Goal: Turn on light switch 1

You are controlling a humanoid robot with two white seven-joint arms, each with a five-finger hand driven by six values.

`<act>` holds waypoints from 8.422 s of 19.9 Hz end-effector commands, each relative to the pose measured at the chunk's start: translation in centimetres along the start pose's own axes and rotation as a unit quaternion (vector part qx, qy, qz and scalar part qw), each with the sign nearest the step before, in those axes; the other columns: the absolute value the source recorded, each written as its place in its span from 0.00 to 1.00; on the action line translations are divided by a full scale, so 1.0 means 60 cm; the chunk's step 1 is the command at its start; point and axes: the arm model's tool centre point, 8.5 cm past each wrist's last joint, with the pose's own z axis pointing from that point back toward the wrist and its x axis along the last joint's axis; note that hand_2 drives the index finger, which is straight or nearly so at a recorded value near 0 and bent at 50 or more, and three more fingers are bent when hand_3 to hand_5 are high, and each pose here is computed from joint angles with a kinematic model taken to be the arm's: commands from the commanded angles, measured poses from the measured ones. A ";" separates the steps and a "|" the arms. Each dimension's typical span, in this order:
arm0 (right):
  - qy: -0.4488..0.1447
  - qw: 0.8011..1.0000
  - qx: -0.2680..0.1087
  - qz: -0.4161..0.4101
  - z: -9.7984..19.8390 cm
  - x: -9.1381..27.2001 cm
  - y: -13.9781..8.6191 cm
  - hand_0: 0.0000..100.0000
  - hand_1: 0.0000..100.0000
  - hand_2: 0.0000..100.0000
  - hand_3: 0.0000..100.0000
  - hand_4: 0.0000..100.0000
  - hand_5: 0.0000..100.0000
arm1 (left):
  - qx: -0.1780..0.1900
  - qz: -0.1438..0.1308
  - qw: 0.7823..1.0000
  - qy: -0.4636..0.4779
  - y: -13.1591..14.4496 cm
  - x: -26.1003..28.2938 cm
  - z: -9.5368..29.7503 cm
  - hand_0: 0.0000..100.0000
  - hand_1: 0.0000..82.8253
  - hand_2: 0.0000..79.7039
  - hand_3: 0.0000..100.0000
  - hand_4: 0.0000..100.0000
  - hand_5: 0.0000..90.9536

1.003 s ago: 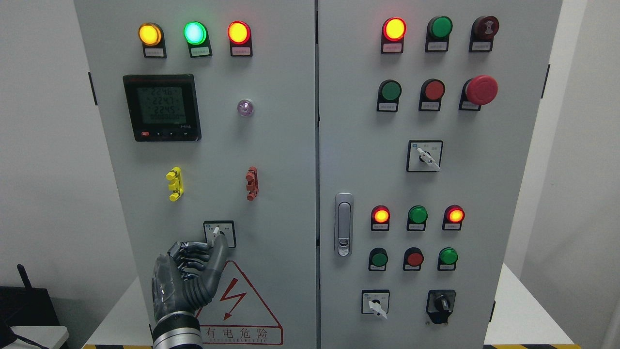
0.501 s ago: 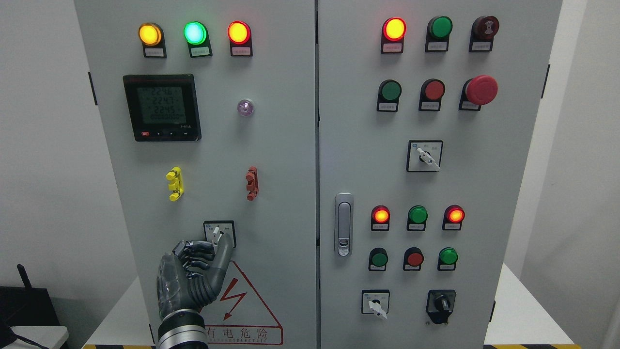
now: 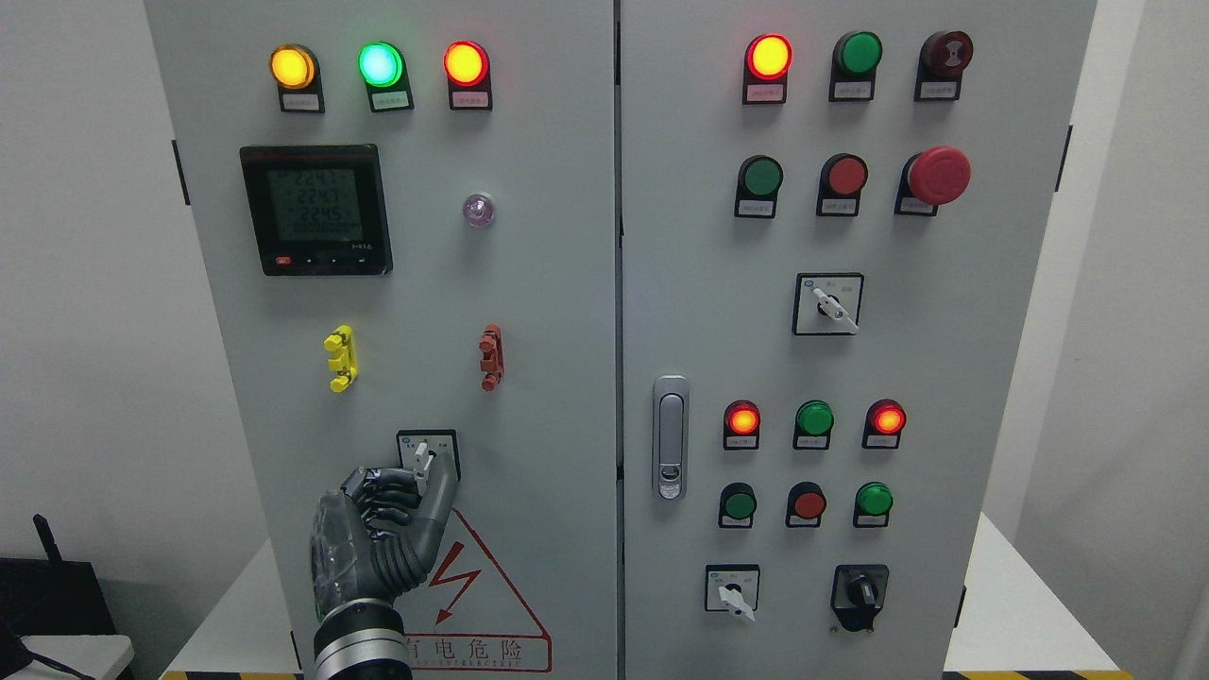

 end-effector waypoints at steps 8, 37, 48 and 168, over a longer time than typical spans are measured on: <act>0.000 1.000 0.001 -0.008 0.000 0.000 0.000 0.12 0.39 0.00 0.00 0.00 0.00 | -0.001 -0.001 1.000 0.002 -0.005 0.002 -0.001 0.16 0.57 0.69 0.73 0.75 0.77; 0.000 1.000 0.001 -0.009 0.000 0.000 0.000 0.12 0.39 0.00 0.00 0.00 0.00 | -0.002 -0.005 1.000 0.007 -0.009 0.009 -0.003 0.29 0.49 0.71 0.74 0.76 0.78; 0.000 1.000 0.001 -0.009 0.000 0.000 0.000 0.12 0.39 0.00 0.00 0.00 0.00 | -0.002 -0.006 1.000 0.008 -0.009 0.009 -0.003 0.39 0.46 0.72 0.75 0.76 0.79; 0.000 1.000 0.001 -0.008 0.000 0.000 0.000 0.12 0.39 0.00 0.00 0.00 0.00 | 0.154 -0.018 0.862 0.483 0.577 -0.750 0.717 0.36 0.14 0.08 0.17 0.20 0.02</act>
